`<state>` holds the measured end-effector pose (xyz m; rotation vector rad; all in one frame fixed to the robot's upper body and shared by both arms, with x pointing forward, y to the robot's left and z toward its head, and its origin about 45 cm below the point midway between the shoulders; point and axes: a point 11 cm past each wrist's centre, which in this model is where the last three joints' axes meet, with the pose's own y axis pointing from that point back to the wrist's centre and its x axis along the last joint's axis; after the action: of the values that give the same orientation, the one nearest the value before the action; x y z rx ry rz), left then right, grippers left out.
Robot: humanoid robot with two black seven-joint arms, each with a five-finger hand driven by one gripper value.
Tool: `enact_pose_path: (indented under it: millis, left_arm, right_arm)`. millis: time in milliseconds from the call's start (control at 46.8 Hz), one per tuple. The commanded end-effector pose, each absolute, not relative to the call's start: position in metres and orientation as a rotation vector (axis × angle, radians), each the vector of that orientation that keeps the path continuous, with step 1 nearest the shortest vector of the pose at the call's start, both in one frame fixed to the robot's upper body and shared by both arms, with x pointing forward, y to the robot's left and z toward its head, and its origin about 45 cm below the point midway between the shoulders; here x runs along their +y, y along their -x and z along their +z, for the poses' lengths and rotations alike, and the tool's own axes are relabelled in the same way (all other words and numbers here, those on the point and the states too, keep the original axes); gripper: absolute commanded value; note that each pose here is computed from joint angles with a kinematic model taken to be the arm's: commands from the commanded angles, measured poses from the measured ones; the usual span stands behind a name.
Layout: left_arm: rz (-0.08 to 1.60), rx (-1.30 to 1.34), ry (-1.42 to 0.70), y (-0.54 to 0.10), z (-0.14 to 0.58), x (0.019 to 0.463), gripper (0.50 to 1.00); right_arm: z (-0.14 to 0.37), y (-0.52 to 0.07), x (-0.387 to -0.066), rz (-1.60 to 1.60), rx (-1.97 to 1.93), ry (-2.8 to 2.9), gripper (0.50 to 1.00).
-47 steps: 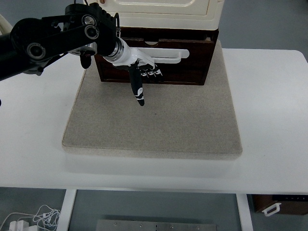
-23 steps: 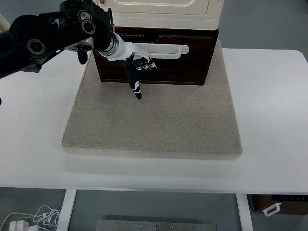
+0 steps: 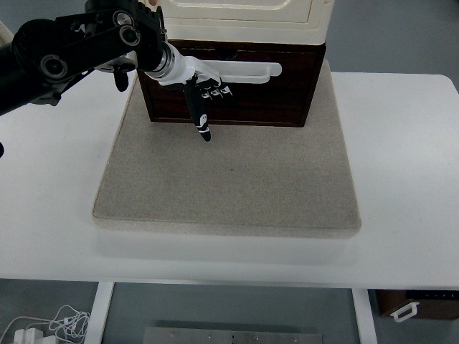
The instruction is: Close the drawer under the combination cabinet
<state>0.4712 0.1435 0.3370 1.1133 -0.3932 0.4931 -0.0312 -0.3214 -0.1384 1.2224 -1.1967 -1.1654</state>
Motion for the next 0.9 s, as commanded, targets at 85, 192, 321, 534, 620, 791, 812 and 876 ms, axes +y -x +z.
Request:
enact_pose_path:
  millis: [85,192,321,534,620,791,812,876]
  left_arm:
    - [0.471,-0.397,-1.099,-0.468,0.338,0.138,0.999]
    - [0.438,-0.400,-1.080,-0.462,0.337,0.131,0.999]
    - [0.386,-0.410,-1.030,-0.456,0.338,0.119,0.999]
    - [0.350,-0.425,-0.831,-0.450,0.362,0.084,0.999]
    - [0.352,-0.414,-0.737,-0.449,0.374,0.077,0.999]
    - [0.344,-0.411,-0.523,-0.446,0.407,0.062,0.999]
    - [0.349,-0.408,-0.494,-0.446,0.413,0.061,0.999]
    - [0.360,-0.400,-0.422,-0.447,0.428,0.060,0.999]
  right_arm:
    - [-0.138,0.031,-0.322,-1.165,-1.197,-1.222,0.952]
    - [-0.138,0.031,-0.322,-1.165,-1.197,-1.222,0.952]
    - [-0.138,0.031,-0.322,-1.165,-1.197,-1.222,0.952]
    - [-0.138,0.031,-0.321,-1.166,-1.196,-1.223,0.952]
    - [-0.138,0.031,-0.322,-1.165,-1.197,-1.222,0.952]
    - [-0.138,0.031,-0.321,-1.165,-1.197,-1.222,0.952]
    - [-0.138,0.031,-0.322,-1.165,-1.197,-1.222,0.952]
    - [-0.138,0.031,-0.322,-1.165,-1.197,-1.222,0.952]
